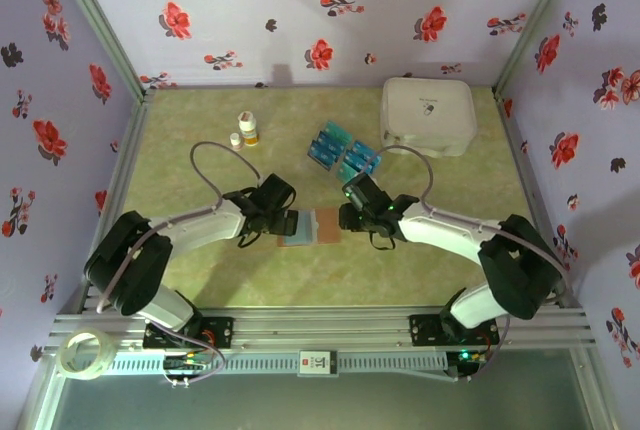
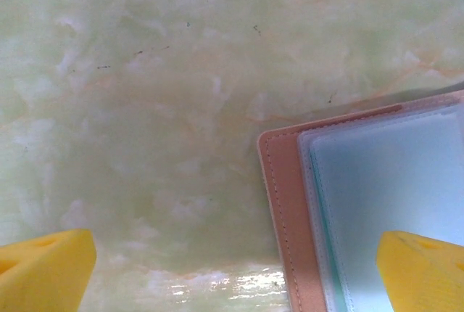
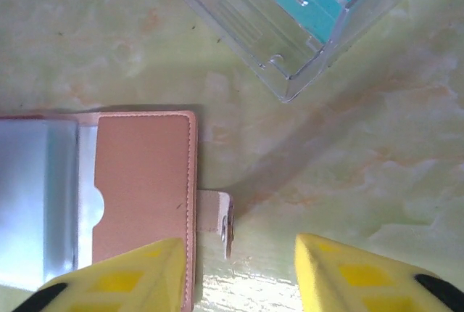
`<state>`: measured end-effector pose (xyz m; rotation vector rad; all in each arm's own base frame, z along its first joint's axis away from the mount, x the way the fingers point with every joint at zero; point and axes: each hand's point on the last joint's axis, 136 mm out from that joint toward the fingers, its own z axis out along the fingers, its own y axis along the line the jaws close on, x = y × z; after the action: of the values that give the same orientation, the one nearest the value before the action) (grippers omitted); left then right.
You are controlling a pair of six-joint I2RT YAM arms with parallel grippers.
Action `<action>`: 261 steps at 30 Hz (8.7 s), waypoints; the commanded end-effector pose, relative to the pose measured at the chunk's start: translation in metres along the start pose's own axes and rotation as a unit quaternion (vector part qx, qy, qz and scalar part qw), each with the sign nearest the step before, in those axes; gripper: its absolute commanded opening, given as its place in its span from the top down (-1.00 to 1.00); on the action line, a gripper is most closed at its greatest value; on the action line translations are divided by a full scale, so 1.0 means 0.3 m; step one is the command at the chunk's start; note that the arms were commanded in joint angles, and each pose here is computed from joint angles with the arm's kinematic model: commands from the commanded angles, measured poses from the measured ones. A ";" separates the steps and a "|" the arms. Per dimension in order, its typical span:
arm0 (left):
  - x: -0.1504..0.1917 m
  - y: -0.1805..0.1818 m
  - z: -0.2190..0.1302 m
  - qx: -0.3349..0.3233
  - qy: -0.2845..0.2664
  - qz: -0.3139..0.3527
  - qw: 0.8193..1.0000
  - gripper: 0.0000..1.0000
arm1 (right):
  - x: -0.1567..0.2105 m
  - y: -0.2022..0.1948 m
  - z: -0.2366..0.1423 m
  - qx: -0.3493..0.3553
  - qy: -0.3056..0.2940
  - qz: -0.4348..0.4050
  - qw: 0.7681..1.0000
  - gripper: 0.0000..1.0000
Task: Put the credit cards into the card holder
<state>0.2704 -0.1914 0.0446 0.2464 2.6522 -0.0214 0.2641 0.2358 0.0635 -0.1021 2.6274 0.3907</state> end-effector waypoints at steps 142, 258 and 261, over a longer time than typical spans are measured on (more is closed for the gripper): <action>-0.106 0.184 -0.115 0.006 -0.058 -0.096 0.994 -0.99 | -0.356 0.032 0.090 0.069 0.082 -0.258 0.960 0.68; 0.042 0.073 0.046 -0.070 0.015 0.030 0.997 -0.99 | -0.009 0.251 0.071 -0.330 -0.086 0.115 0.933 1.00; 0.029 0.069 0.030 -0.065 0.008 0.027 0.997 -0.99 | -0.008 0.253 0.070 -0.333 -0.086 0.116 0.932 1.00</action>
<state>0.2752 -0.1781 0.0336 0.2825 2.6378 0.1058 0.2663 0.3096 0.0588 0.0278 2.2666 1.2483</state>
